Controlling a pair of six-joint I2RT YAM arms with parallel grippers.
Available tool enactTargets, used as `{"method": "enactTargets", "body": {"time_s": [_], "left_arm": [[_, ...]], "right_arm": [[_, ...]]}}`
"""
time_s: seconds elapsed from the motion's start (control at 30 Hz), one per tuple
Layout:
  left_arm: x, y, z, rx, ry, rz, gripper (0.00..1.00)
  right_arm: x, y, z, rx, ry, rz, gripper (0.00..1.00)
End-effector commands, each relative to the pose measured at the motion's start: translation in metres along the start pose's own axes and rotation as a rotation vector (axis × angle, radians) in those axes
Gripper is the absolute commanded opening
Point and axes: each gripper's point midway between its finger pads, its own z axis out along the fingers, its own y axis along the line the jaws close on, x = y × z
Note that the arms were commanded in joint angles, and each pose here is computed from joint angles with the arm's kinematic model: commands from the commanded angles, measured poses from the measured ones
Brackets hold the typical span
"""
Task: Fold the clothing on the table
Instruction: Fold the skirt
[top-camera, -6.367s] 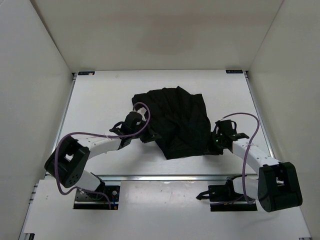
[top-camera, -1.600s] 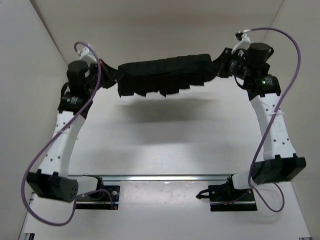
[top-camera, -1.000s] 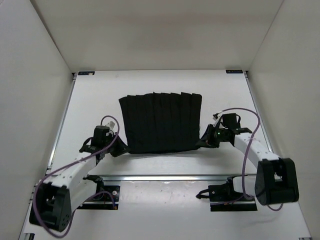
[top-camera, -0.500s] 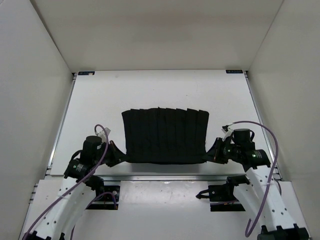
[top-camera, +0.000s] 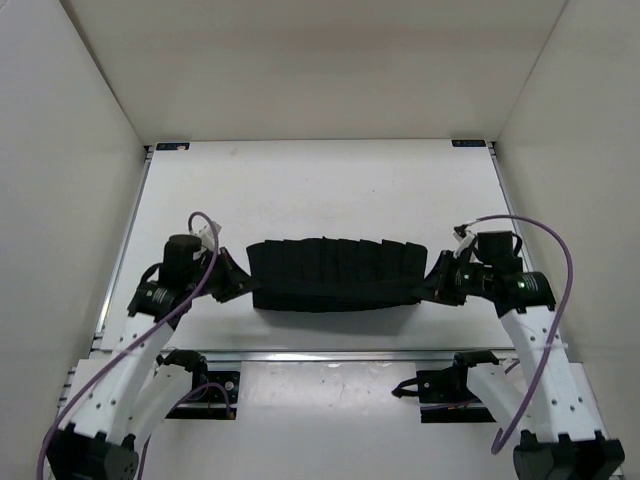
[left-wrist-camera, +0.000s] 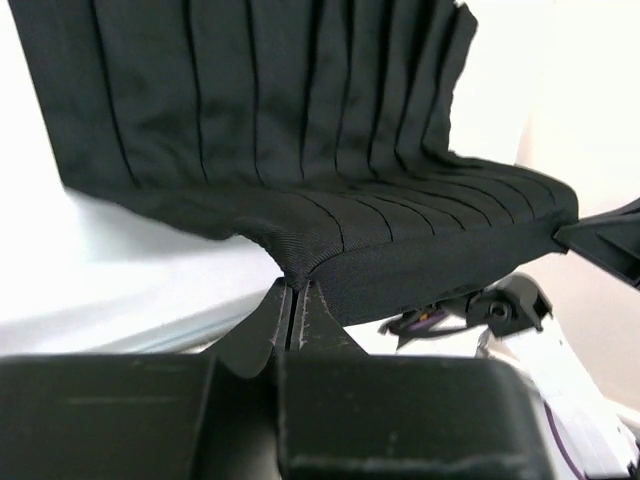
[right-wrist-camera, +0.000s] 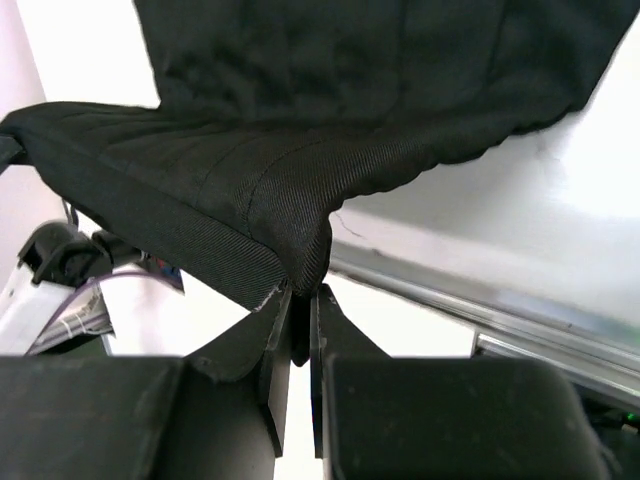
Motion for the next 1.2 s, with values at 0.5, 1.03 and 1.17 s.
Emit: {"method": "enactTargets", "body": {"time_s": [0.5,1.03,1.17], "left_arm": [[-0.158,0.035,0.15,-0.077,-0.104,-0.063,0.45],[-0.061,0.073,0.096,-0.171,-0.153,-0.115,0.73],[-0.045,0.081,0.089,-0.17,-0.217,-0.161,0.71]], "right_arm": [[-0.212,-0.046,0.119,0.006,-0.162,0.007,0.34],[-0.12,-0.089,0.088,0.203,-0.264,0.206,0.68],[-0.102,-0.1,0.089,0.215,-0.296,0.249,0.67]]}}
